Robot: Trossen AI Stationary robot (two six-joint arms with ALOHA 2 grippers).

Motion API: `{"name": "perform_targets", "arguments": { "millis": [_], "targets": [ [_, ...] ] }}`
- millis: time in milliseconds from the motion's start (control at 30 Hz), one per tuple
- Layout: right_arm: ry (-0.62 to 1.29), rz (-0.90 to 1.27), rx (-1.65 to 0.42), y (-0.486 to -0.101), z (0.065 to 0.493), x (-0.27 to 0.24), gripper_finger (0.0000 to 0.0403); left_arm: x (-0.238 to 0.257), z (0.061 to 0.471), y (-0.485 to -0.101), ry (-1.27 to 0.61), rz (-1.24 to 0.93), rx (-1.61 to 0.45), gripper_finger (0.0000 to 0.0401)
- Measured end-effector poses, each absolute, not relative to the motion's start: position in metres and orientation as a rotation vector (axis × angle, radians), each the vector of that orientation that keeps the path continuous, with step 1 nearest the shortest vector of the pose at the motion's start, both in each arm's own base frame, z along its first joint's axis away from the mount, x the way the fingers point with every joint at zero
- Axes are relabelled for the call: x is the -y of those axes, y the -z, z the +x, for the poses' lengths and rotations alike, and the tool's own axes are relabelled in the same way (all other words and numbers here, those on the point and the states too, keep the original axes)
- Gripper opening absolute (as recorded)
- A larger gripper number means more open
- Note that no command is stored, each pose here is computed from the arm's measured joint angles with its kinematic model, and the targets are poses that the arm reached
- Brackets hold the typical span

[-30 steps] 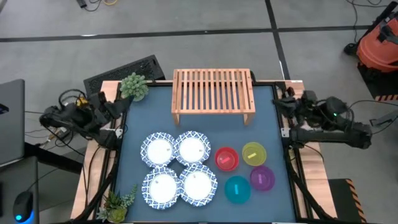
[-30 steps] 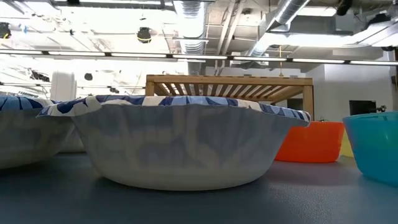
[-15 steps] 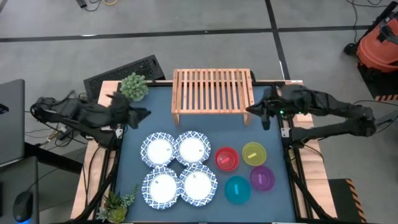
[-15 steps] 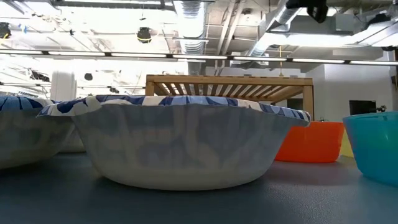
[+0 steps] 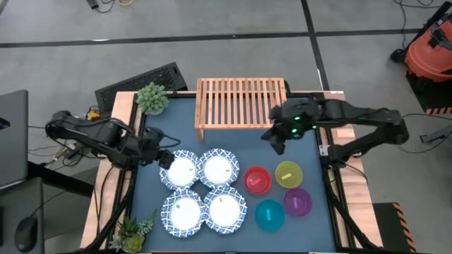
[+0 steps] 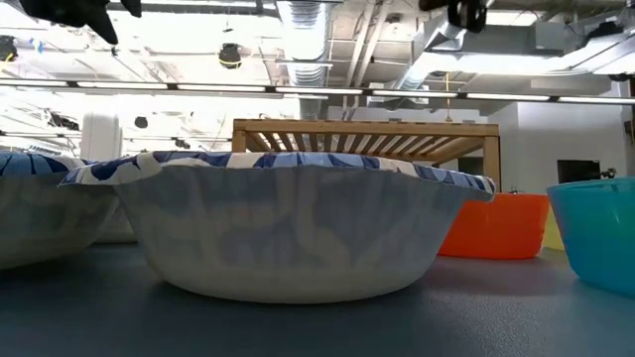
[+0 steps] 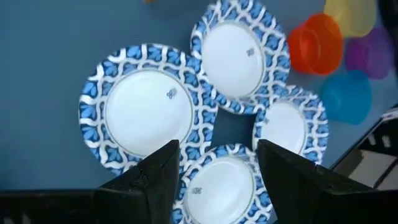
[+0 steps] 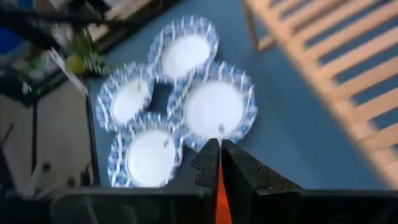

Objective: Place and stack bowls onto a shelf
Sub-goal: Put the top right white patterned bowl on the shelf

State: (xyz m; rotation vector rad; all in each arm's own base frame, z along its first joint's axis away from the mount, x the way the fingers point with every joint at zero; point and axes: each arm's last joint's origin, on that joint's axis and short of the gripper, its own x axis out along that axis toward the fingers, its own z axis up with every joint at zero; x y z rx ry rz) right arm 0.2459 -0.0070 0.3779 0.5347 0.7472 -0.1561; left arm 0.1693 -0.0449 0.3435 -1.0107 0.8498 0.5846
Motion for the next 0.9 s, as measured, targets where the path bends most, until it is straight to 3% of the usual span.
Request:
{"name": "perform_targets", "arguments": {
  "millis": [267,433,600,900],
  "targets": [
    [0.121,0.467,-1.023,-0.320,0.297,-0.010,0.0111,0.051,0.189,-0.349,-0.461,-1.042,-0.760,0.0201],
    [0.193,0.526,-1.119,-0.286,0.323,-0.010,0.0156,0.051,0.195,-0.369,-0.354,-1.042,-0.520,0.0201],
    [0.284,0.591,-1.139,-0.254,0.348,-0.006,0.0188,0.046,0.196,-0.390,-0.359,-0.981,-0.247,0.0201],
    [0.393,0.758,-1.141,-0.211,0.376,-0.007,0.0204,0.044,0.199,-0.432,-0.246,-0.839,0.141,0.0201]
  ]
}}
